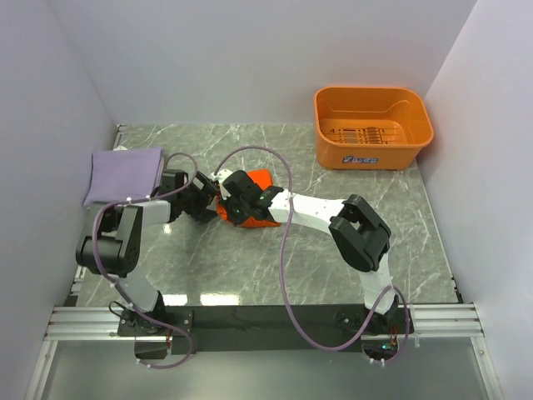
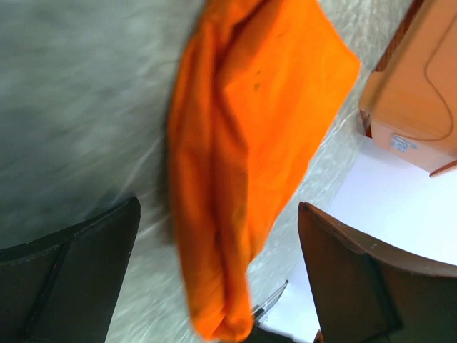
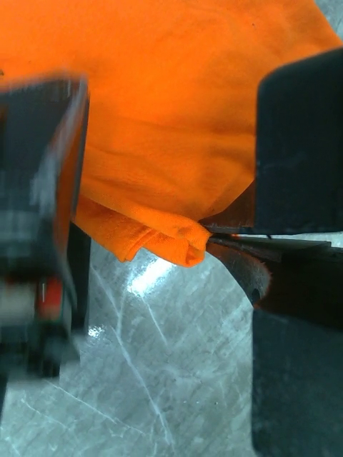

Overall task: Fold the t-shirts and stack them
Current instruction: Neatly place the folded tshirt to the corner

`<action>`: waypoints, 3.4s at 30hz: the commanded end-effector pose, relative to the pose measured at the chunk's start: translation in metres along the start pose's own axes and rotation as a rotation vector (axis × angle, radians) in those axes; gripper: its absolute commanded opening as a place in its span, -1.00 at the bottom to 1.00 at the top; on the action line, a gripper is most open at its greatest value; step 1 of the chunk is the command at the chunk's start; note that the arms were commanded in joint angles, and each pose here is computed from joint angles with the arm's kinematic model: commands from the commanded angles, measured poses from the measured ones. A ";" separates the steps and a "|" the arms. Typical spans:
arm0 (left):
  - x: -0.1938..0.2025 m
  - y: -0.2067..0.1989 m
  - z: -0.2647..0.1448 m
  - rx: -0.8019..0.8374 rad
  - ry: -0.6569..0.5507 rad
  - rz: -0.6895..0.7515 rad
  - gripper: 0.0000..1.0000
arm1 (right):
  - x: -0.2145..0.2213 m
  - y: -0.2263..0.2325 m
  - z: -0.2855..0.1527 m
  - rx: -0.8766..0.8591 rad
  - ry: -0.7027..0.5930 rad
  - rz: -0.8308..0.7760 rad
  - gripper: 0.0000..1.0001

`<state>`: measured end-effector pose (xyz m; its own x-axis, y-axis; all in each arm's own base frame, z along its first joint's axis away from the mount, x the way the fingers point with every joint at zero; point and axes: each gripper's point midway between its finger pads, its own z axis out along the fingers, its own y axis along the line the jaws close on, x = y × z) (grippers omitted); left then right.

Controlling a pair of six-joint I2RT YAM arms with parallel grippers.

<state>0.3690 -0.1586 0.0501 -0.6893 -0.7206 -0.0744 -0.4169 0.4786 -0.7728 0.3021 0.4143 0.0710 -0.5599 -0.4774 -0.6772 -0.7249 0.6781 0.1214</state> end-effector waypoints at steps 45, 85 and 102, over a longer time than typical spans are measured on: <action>-0.254 -0.042 -0.123 -1.052 -0.649 1.098 -0.99 | 0.006 -0.055 -0.151 0.209 -0.066 0.085 0.40; -0.351 0.045 -0.174 -1.249 -0.622 0.915 -0.74 | 0.001 -0.068 -0.153 0.286 0.060 0.052 0.37; -0.370 0.052 -0.189 -1.307 -0.628 0.880 -0.11 | -0.005 -0.068 -0.158 0.294 0.072 0.055 0.37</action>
<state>0.4883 0.2125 0.1326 -0.8077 0.0772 -0.5845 -0.3816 0.6872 0.6182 0.2822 0.2802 0.1648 -0.6438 -0.4792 -0.5966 -0.5612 0.8257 -0.0575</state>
